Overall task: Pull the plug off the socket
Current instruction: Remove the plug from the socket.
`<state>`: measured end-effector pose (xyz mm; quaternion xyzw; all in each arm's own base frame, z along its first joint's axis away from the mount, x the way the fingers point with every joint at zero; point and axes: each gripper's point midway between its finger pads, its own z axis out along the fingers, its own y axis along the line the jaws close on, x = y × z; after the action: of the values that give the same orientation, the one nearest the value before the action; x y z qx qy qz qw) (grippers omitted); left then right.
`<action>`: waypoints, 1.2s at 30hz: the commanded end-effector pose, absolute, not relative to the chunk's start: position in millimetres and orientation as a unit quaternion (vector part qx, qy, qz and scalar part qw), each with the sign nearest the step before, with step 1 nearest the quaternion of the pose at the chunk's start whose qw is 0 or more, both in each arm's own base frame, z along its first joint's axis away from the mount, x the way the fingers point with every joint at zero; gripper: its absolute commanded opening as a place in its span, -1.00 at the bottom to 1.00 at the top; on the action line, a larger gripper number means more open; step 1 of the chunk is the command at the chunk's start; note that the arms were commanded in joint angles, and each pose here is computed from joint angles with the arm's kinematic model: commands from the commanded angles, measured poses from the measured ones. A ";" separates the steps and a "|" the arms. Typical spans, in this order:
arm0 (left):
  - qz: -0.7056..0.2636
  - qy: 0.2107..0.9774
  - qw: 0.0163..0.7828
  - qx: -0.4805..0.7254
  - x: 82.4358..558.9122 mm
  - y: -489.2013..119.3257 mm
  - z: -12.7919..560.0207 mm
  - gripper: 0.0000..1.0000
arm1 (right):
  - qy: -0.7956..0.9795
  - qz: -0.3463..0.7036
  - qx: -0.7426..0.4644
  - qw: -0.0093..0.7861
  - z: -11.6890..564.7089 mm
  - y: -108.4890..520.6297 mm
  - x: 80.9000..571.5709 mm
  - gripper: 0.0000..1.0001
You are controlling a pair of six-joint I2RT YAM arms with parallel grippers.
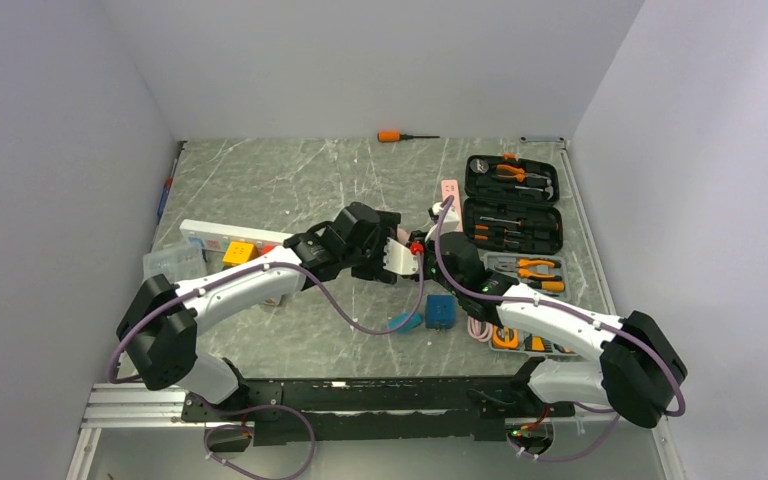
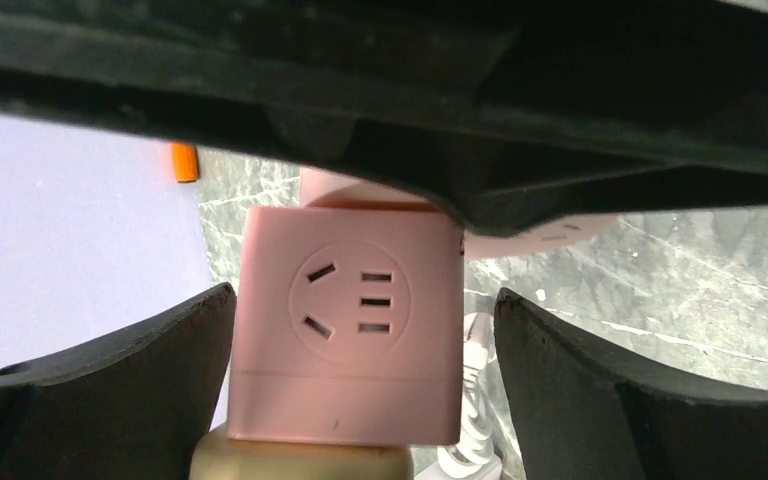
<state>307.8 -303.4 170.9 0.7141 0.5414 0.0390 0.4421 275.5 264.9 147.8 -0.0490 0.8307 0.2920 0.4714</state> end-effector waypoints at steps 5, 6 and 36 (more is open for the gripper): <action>0.059 0.526 0.464 0.710 320.3 -309.0 182.9 0.82 | 0.717 0.413 -0.073 0.557 244.9 296.9 277.7 -1.00; 0.058 0.526 0.464 0.710 320.6 -309.3 184.6 0.74 | 0.720 0.409 -0.072 0.556 243.2 296.1 279.0 -1.00; 0.086 0.517 0.372 0.766 286.5 -257.5 187.6 -1.00 | 0.832 0.206 -0.017 0.515 135.5 242.2 319.4 -1.00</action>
<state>306.0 -284.5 169.9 0.7439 0.5349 0.0678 0.3948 280.6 285.6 144.0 -0.0700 0.8169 0.3146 0.4784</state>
